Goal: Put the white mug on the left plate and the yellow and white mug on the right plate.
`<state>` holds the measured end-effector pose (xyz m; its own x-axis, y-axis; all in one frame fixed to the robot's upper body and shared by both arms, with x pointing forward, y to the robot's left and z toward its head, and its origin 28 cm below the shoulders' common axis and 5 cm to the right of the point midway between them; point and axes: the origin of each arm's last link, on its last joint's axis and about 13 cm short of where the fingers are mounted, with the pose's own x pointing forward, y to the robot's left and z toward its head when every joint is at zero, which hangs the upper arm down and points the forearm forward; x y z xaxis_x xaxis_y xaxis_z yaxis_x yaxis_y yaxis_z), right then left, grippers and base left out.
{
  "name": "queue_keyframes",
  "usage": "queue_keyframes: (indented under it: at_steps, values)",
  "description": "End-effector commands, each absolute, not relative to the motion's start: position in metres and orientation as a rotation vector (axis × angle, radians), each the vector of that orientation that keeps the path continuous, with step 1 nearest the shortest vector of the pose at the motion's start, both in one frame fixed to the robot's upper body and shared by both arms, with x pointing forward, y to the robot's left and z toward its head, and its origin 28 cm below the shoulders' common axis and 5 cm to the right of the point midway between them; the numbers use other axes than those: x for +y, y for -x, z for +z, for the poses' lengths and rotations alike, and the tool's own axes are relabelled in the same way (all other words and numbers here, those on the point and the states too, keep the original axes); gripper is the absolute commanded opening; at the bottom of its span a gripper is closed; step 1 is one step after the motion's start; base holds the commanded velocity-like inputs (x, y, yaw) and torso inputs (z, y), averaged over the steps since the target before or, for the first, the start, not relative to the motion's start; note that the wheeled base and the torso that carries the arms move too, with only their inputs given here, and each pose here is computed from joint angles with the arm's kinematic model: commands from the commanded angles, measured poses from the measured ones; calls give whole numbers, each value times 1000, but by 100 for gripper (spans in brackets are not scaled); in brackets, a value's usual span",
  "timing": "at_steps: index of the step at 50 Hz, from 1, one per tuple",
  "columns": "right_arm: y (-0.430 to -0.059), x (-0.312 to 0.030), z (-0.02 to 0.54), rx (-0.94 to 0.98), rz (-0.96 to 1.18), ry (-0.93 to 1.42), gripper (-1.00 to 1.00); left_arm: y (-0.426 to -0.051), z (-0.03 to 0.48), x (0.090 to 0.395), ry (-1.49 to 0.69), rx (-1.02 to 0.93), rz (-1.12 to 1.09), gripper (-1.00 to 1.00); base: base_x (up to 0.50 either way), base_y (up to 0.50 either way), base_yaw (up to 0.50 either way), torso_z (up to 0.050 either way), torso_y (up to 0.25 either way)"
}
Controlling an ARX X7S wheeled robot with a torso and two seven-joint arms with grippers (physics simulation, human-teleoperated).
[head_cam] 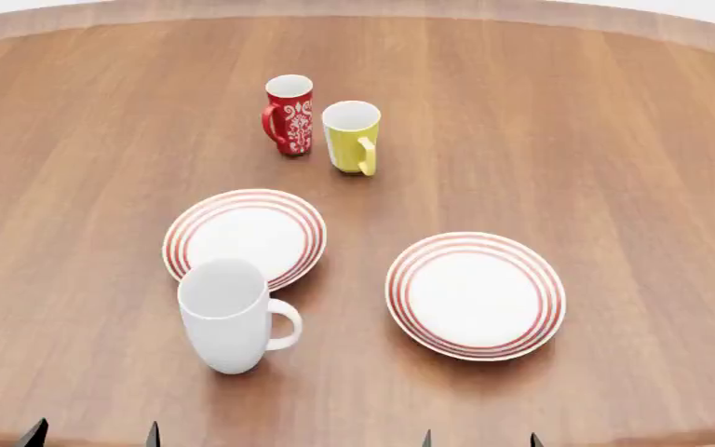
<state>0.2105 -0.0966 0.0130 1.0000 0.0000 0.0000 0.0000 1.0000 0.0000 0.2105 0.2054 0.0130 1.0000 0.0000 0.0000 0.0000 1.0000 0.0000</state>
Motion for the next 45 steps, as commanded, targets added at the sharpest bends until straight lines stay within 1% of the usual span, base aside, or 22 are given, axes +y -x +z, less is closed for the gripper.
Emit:
queue_keyframes:
  at_steps: [1,5,8,11,14,16,20,26,30,38,45]
  values:
    - [-211,-97,15,-6,-15,30,100,-212,12,205,-8,-3,-3,100,0,0,0,0,0]
    - [-207,-99,19,-17,-25,30,100,-208,18,207,7,-9,-16,100,0,0,0,0,0]
    - [-202,-102,31,-36,-26,23,100,-205,37,210,49,-47,-36,100,0,0,0,0,0]
    - [-192,-107,56,-83,-65,38,100,-200,62,216,87,-103,-25,100,0,0,0,0,0]
    - [-173,-113,78,-108,-50,100,100,-190,87,227,147,-139,24,100,0,0,0,0,0]
    - [-164,-117,88,-144,-75,88,100,-186,97,231,179,-138,33,100,0,0,0,0,0]
    - [-145,-124,102,-199,-130,48,100,-179,112,239,145,-177,88,100,0,0,0,0,0]
    - [-137,-128,109,-218,-168,58,100,-183,114,242,96,-204,139,100,0,0,0,0,0]
    - [-147,-133,106,-236,-182,31,100,-187,113,239,86,-216,126,100,1,0,0,0,0]
    - [-153,-134,103,-231,-201,35,100,-193,112,240,94,-216,124,100,445,0,0,0,0]
    - [-152,-134,103,-244,-201,35,100,-192,112,240,91,-219,127,100,0,0,54,0,0]
